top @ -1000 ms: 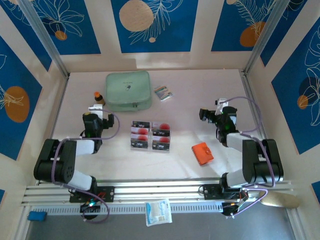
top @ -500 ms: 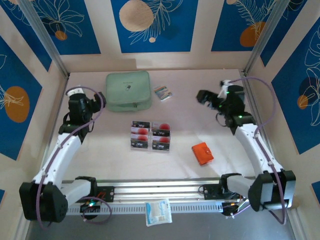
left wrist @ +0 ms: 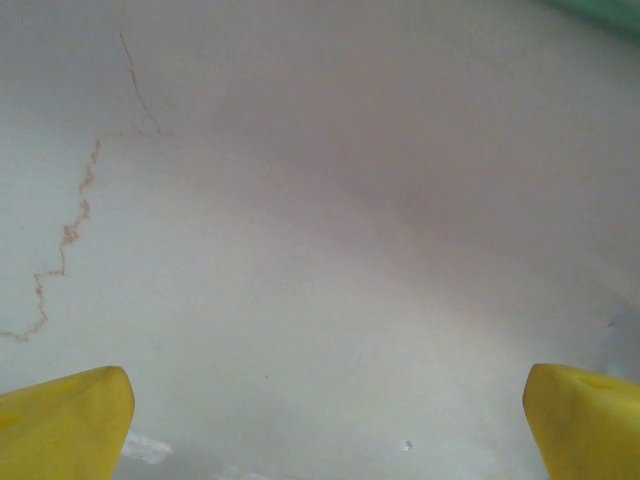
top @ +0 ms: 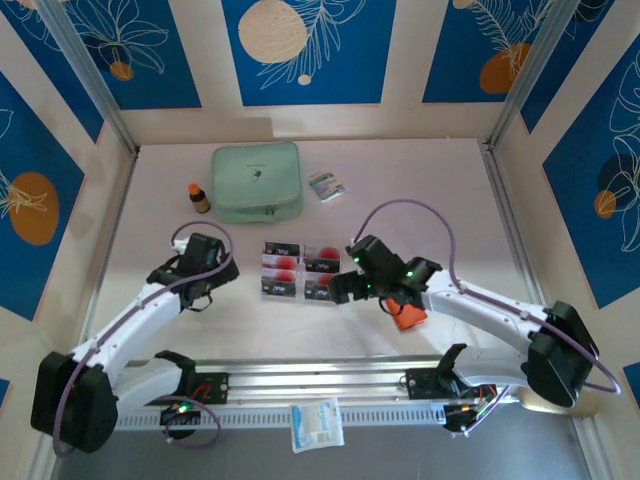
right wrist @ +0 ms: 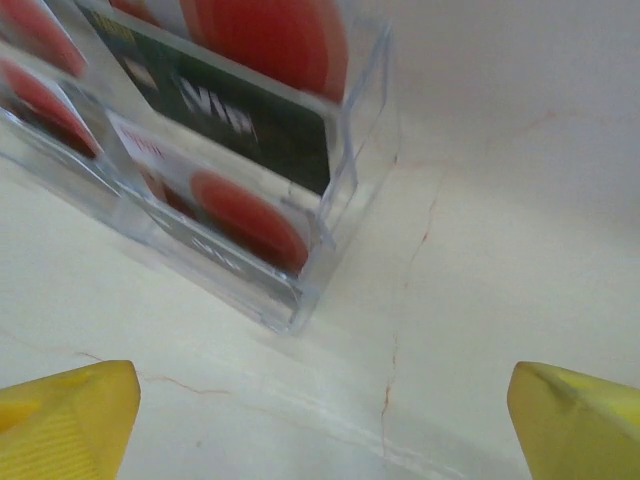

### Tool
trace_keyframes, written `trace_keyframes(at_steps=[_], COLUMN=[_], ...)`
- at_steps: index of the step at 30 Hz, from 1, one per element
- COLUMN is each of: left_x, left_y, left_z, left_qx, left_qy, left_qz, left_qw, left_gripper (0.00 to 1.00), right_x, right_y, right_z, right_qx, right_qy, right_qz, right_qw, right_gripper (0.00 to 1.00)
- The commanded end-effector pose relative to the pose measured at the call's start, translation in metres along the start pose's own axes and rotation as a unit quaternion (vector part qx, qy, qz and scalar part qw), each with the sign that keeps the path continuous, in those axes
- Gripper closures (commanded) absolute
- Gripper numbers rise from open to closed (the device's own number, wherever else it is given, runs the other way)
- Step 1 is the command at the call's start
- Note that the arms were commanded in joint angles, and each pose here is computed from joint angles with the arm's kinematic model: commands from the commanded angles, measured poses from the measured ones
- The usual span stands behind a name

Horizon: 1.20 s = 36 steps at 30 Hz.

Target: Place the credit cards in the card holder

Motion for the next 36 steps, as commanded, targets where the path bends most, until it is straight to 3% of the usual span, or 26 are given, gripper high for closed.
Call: trace_keyframes(at_steps=[1,10,19,36], left_x=[-0.008,-0.026,-0.041,-0.060], left_y=[0.002,-0.020,-0.040,-0.116], left_z=[0.002,0.011,0.020,0.012], left_qx=[-0.018,-0.055,-0.083,-0.127], left_qy=[0.000,0.016,0.032,0.032], left_qz=[-0.032,-0.021,-0.017,0.009], left_qw=[0.999,0.998,0.996,0.991], left_gripper=[0.00,0.00,0.00,0.00], right_x=[-0.011,-0.036,-0.052,-0.061], right_y=[-0.006,0.004,-0.013,-0.073], right_z=[0.013,0.024,0.018,-0.009], right_qx=[0.016,0.063,0.074,-0.014], right_qy=[0.018,0.052,0.064,0.084], right_qz=[0.063,0.111,0.173,0.219], right_qw=[0.998,0.990,0.980,0.972], right_gripper=[0.04,0.03,0.03,0.03])
Point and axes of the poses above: each hand's point on the last joint's axis, 136 mm out from that joint toward the fingers, its own x axis back along the fingers, its own y axis along the line the jaws close on, z = x × y, the point moved 2 cm from there along x, back along the fingers, and after that the axes turned 1 degree about -x, right-handed, at the moved point
